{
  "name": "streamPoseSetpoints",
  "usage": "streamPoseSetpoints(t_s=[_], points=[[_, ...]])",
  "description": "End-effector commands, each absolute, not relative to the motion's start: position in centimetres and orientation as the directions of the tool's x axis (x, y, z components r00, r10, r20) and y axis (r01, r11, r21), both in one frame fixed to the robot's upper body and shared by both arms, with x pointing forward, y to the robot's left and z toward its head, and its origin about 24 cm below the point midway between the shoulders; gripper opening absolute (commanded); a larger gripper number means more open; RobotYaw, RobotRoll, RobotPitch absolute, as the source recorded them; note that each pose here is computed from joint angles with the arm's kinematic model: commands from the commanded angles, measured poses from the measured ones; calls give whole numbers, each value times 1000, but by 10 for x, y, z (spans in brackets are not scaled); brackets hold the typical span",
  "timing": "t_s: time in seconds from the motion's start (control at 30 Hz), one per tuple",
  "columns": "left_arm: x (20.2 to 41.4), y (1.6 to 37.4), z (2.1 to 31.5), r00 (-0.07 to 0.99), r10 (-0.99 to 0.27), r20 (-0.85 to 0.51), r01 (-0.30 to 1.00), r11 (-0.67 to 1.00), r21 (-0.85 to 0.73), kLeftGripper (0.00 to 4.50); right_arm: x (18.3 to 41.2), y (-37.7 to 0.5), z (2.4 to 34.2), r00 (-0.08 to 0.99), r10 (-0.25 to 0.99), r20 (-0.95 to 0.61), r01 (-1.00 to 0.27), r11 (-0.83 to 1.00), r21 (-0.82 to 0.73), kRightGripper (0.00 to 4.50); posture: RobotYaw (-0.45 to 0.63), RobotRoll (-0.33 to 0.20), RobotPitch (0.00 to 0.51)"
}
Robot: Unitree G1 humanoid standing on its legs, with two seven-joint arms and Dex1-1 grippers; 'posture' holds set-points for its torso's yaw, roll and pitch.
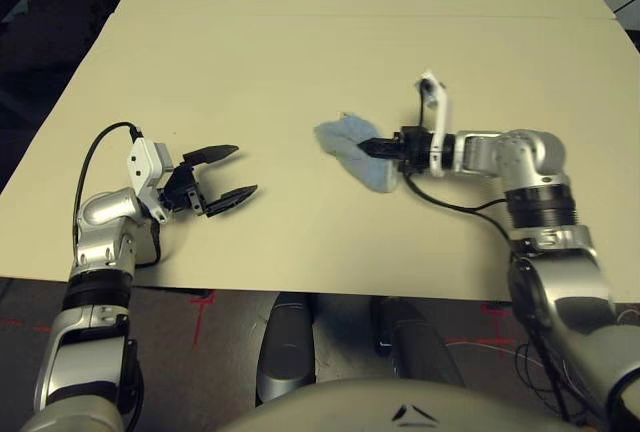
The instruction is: Wipe the water off the table with a rag.
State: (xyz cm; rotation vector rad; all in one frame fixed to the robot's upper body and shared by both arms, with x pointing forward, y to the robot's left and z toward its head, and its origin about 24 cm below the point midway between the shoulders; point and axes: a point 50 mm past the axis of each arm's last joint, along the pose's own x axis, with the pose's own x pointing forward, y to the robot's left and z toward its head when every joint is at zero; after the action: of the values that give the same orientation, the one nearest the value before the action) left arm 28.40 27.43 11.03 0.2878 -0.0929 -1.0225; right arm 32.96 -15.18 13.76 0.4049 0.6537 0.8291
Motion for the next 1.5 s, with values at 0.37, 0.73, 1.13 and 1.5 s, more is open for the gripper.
streamPoseSetpoints(t_s=[0.37,0.73,1.13,1.5], points=[[291,268,102,486,-870,-87,852,449,270,4500,327,-195,172,632,711,-308,-522,684,509,7,163,0,221],[294,263,101,478,-875,-78,855,443,271,4500,336,-241,246,766,612,-195,-518,768,378,7,139,0,215],[293,261,98,481,-874,-67,853,449,266,4500,314,-309,230,841,420,-341,-321,895,311,7,131,0,213],[296,261,100,475,-877,-69,856,443,268,4500,321,-334,171,844,183,-504,-126,981,144,7,128,0,214]])
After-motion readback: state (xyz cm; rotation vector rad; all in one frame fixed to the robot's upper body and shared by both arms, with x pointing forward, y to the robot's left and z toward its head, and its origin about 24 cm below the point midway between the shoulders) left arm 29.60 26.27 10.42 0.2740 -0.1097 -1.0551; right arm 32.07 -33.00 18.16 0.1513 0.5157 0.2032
